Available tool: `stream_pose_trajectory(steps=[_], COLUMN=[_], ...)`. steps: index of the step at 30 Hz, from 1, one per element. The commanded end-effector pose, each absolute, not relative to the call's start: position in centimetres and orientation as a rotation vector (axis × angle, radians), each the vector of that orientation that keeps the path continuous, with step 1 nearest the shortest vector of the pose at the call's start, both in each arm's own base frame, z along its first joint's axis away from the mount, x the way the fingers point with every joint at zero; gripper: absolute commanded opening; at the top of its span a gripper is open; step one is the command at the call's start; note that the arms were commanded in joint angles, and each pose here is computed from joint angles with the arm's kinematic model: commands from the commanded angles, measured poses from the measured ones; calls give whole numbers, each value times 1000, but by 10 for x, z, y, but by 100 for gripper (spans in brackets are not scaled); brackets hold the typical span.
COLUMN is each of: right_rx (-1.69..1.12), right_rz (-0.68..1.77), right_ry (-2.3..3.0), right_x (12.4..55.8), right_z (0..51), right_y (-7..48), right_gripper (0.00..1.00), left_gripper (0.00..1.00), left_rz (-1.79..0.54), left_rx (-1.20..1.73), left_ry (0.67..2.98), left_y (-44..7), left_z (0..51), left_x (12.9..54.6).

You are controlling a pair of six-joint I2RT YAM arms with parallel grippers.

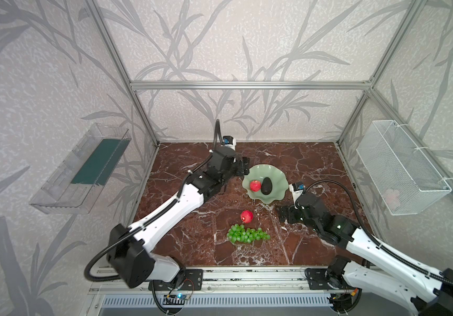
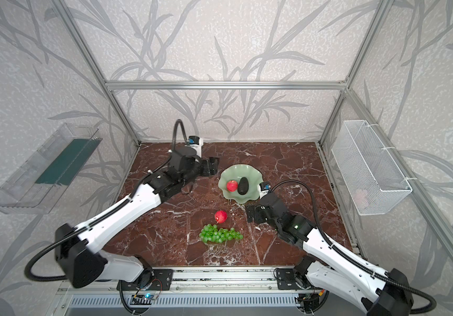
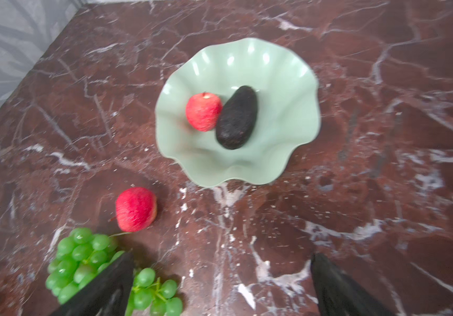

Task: Place and organize the fake fruits in the fruit bowl
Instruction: 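Grasp the second red apple with the right gripper while the left arm withdraws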

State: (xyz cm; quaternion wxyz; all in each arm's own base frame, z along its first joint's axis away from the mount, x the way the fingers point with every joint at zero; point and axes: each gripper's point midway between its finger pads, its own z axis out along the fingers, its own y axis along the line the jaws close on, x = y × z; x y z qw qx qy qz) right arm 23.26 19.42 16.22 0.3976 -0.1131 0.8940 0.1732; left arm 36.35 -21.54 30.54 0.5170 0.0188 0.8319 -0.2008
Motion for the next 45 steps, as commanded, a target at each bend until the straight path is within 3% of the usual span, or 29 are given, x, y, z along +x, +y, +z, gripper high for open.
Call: stream_pose_trajectory(steps=[1, 5, 9, 16, 25, 45], right_rx=[-283, -328, -343, -362, -375, -361], right_rz=[502, 520, 547, 550, 536, 465], right_ry=[2218, 2285, 2335, 2390, 2439, 2535], right_x=[236, 232, 231, 238, 248, 250], right_z=[178, 156, 135, 110, 88, 43], right_y=[226, 259, 282, 307, 332, 337], right_gripper=[100, 99, 96, 89, 81, 50], left_gripper=[87, 93, 99, 100, 100, 99], left_rz=[-370, -334, -101, 105, 85, 29], left_rx=[-35, -93, -110, -142, -157, -186], left_ry=[1935, 1856, 1807, 1732, 1760, 1798], left_y=[-162, -108, -51, -10, -8, -7], left_z=[305, 314, 326, 335, 323, 313], left_x=[344, 310, 280, 252, 251, 255])
